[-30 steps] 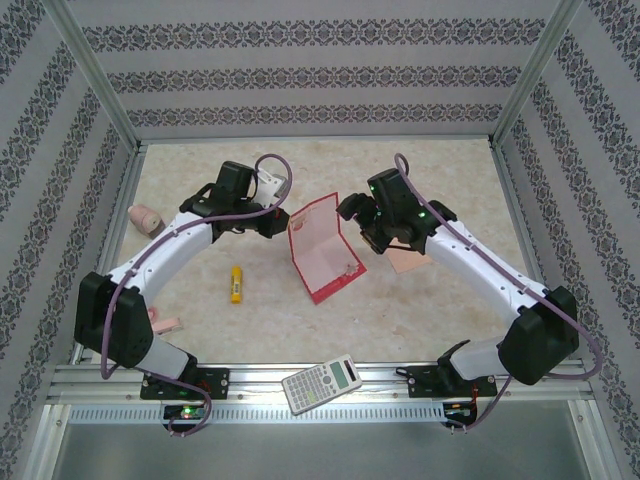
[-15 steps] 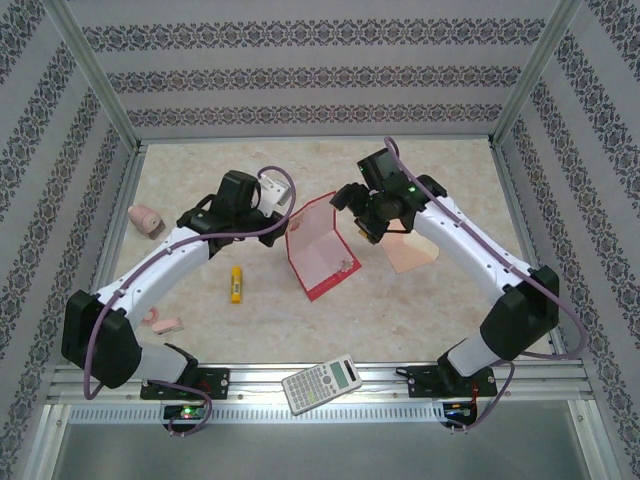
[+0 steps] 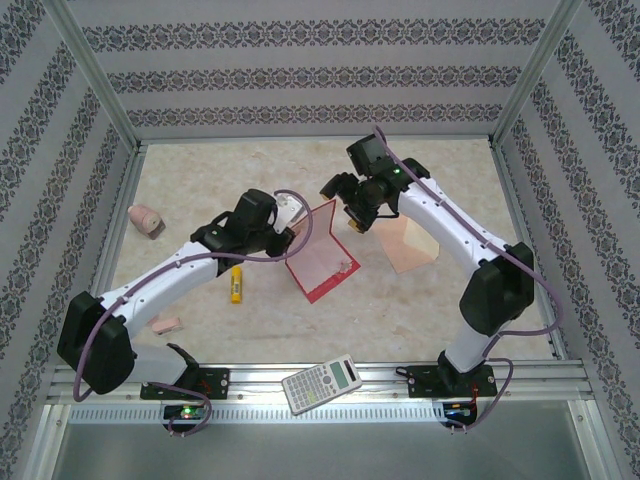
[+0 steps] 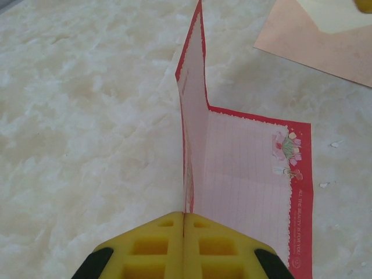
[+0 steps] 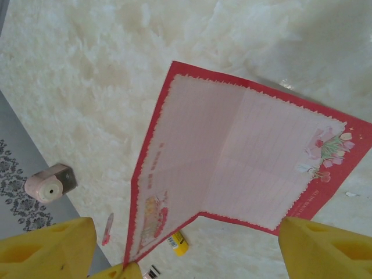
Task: Place the letter into the envelope and seal it
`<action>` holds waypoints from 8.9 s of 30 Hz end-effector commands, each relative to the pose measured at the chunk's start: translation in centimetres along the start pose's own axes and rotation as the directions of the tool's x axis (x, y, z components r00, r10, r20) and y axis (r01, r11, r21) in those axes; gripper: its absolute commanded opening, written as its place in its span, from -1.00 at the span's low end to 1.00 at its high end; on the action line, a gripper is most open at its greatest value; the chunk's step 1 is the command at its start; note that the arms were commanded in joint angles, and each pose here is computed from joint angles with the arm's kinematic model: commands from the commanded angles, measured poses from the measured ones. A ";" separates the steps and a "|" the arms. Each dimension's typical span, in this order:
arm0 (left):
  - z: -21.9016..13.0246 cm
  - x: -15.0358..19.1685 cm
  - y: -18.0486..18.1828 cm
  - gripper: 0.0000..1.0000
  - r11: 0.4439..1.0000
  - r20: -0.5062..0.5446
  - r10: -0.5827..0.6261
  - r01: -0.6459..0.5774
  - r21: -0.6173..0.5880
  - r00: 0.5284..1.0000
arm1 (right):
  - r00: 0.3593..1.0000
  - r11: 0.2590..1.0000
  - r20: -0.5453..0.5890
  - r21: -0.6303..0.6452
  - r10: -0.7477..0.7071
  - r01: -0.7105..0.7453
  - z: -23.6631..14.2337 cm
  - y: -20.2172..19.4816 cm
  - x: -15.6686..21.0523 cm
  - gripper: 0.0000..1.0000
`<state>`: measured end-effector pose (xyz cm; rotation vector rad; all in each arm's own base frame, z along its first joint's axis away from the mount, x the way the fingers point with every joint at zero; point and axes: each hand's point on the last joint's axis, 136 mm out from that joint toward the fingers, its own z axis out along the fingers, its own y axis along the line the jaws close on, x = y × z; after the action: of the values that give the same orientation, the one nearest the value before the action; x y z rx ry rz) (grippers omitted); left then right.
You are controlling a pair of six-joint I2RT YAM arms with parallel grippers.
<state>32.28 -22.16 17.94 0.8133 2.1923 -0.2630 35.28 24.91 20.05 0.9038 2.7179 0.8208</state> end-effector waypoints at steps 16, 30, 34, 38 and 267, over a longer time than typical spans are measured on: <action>0.3 -0.3 -4.0 -1.00 0.991 0.090 0.133 -0.132 -0.011 0.987 | 0.986 0.989 -0.154 0.140 0.059 -0.037 2.5 -2.6 3.5 0.53; -0.1 -0.2 -5.5 -1.00 0.984 0.115 0.173 -0.176 0.019 0.978 | 0.982 0.976 -0.174 0.214 0.078 -0.040 4.6 -4.1 3.8 0.27; -0.2 -0.2 -5.6 -1.00 0.983 0.116 0.179 -0.182 0.019 0.977 | 0.982 0.974 -0.171 0.221 0.079 -0.040 4.8 -4.3 3.7 0.13; 0.0 0.0 -5.6 -1.00 0.983 0.112 0.182 -0.184 0.011 0.977 | 0.982 0.975 -0.169 0.219 0.080 -0.041 4.8 -4.3 3.7 -0.06; -7.6 -10.9 3.8 0.41 0.539 0.088 -0.592 0.313 0.782 0.801 | 0.710 0.357 0.286 -0.709 -0.643 0.608 -4.4 10.2 5.0 -0.95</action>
<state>36.44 -20.62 30.01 0.4228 1.9303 -1.5393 35.20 32.05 29.46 -0.3180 2.0358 1.5761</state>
